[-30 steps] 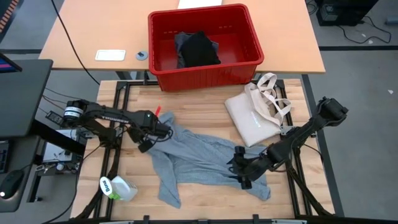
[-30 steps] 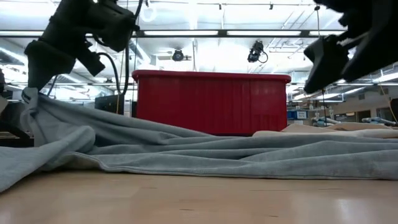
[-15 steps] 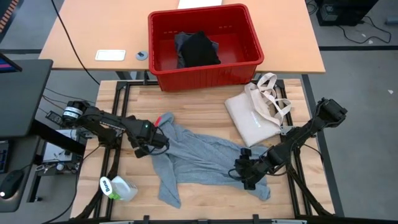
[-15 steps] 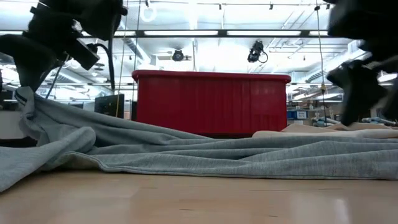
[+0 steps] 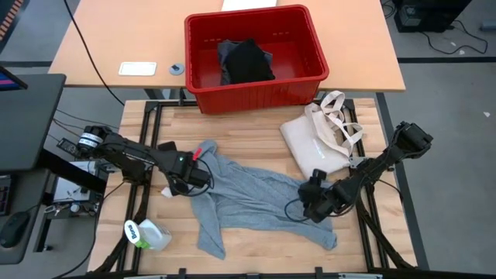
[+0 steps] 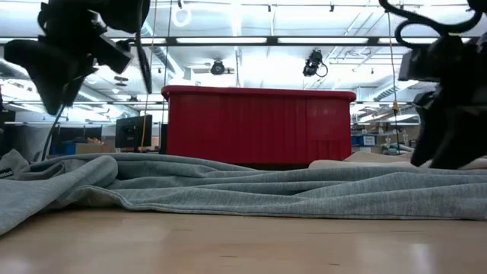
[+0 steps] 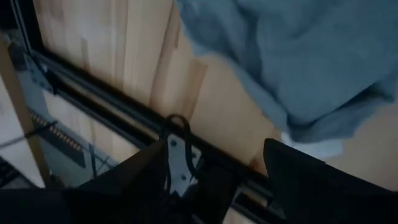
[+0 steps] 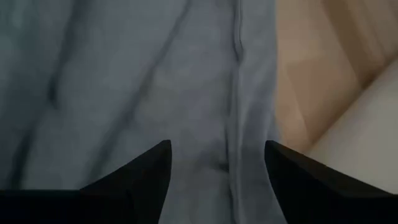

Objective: Fold Laundry from Bin
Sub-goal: Fold the gray shirt

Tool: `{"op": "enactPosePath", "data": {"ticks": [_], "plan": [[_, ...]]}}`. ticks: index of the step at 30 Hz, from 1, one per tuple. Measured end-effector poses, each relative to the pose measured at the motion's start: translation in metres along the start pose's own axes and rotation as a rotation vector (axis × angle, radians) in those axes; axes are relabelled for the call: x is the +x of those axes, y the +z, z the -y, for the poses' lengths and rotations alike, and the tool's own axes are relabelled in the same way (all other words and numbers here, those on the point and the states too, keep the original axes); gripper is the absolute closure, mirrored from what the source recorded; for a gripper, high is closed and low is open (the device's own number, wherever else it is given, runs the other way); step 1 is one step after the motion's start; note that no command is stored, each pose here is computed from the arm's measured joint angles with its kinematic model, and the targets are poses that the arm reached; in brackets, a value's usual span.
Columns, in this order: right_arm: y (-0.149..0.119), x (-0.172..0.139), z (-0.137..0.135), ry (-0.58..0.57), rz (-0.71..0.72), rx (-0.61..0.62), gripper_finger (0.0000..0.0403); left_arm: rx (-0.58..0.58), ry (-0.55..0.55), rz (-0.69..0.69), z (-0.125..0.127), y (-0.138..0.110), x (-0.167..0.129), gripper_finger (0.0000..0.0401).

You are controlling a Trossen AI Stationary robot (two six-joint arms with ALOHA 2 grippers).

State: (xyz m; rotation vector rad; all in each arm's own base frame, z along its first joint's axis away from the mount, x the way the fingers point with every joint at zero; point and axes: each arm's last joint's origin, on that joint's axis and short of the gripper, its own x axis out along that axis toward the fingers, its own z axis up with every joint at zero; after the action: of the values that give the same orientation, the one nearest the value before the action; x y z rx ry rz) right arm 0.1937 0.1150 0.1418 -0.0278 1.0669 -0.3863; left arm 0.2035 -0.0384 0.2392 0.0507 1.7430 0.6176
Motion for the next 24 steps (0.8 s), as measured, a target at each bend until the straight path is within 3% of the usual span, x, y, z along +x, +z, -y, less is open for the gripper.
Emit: {"op": "enactPosePath", "data": {"ticks": [10, 18, 24], "plan": [[-0.020, -0.005, 0.010, -0.079, -0.207, -0.025, 0.0222, -0.010, -0.029, 0.065, 0.006, 0.004, -0.002, 0.0131], [-0.035, -0.003, 0.012, -0.079, -0.259, -0.039, 0.0256, -0.045, -0.031, 0.065, 0.006, 0.004, -0.002, 0.0131], [-0.044, -0.001, 0.017, -0.116, -0.288, -0.017, 0.0358, -0.045, -0.030, 0.070, 0.008, 0.002, -0.003, 0.0131]]}}
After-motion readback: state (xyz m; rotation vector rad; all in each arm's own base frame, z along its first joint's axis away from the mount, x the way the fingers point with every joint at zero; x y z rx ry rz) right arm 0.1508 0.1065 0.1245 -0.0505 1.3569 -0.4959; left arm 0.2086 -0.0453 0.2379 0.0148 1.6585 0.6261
